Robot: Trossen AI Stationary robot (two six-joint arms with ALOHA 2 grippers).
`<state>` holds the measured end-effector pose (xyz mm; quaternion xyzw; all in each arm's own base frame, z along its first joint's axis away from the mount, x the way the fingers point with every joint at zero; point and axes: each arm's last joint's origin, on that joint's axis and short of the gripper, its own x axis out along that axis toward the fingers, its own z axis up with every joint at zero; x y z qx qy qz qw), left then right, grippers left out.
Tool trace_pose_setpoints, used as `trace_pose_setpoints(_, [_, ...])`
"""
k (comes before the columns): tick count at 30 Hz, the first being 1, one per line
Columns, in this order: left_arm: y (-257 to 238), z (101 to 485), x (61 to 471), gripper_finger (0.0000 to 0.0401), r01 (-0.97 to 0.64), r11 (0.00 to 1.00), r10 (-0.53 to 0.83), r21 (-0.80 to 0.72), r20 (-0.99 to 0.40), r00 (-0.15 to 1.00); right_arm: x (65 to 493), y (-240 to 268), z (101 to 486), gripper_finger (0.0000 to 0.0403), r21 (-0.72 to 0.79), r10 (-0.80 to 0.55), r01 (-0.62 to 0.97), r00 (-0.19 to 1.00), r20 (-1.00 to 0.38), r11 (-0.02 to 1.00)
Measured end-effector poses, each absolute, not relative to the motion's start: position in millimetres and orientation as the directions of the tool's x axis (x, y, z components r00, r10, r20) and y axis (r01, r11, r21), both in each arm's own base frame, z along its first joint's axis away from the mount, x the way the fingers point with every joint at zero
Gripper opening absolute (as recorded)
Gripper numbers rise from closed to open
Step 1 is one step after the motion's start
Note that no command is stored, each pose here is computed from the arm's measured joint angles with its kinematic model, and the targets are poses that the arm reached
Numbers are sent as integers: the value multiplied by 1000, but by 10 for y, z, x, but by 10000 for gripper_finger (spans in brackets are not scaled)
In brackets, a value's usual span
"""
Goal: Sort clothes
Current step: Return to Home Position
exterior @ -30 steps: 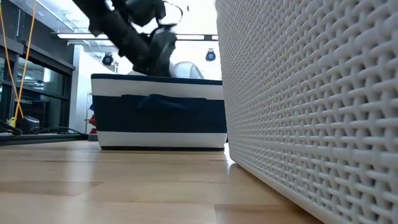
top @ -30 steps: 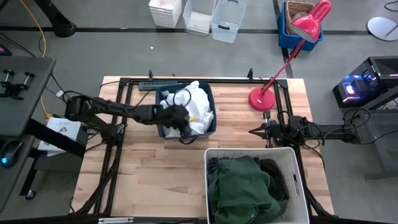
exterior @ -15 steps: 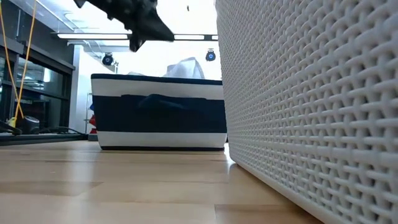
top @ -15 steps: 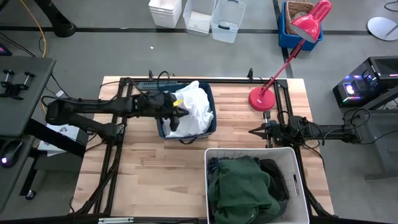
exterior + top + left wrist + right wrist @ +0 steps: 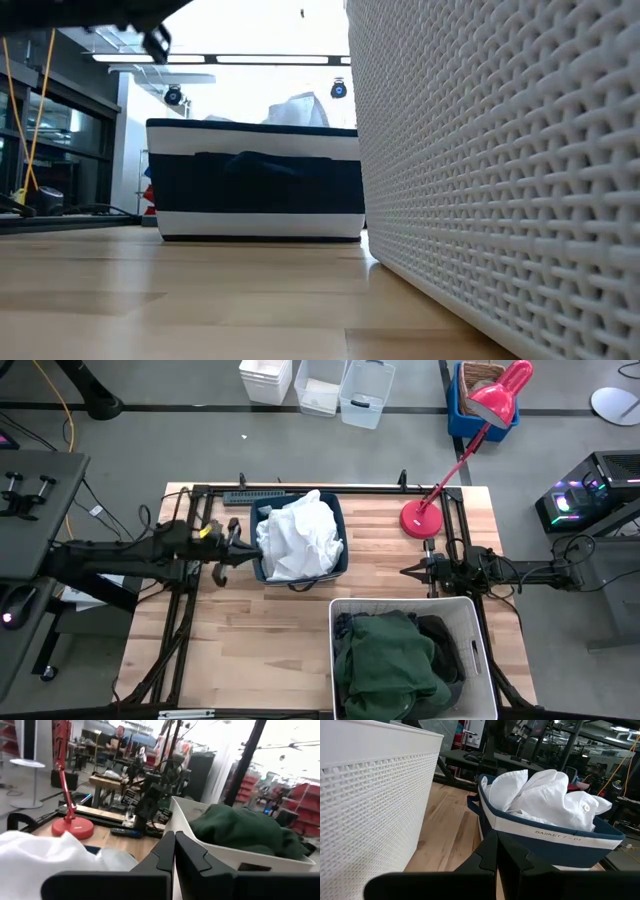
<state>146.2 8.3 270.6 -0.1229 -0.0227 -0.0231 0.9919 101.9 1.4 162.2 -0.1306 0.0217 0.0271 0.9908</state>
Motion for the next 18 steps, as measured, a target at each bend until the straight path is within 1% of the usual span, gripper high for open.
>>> trace_pose_setpoints(2, [72,2588,1378,0,56,965,-38,-258,75,996,1019,14,1622,0,-257,48,-59,998,-50,964])
trace_pose_setpoints(4, [76,2439,1322,0,46,950,-12,-310,110,994,1019,14,1622,0,-257,48,-59,998,-50,964])
trace_pose_setpoints(6, [76,2324,1273,0,68,930,-2,-360,182,983,1019,14,1623,0,-257,48,-59,998,-50,964])
trace_pose_setpoints(8, [72,2282,1226,0,102,923,-1,-372,262,965,1019,14,1622,0,-258,48,-59,998,-50,964])
trace_pose_setpoints(9, [72,2278,1211,0,107,923,1,-369,282,960,1019,14,1622,0,-257,48,-59,998,-50,964])
trace_pose_setpoints(11, [73,2207,1198,0,95,925,10,-367,274,962,1019,14,1622,0,-258,48,-59,998,-50,964])
trace_pose_setpoints(14, [83,2025,1205,0,45,918,43,-394,214,976,1019,14,1622,0,-258,48,-59,998,-50,964])
trace_pose_setpoints(18, [88,1886,1193,0,27,915,61,-403,203,977,1019,14,1622,0,-257,48,-59,998,-50,964])
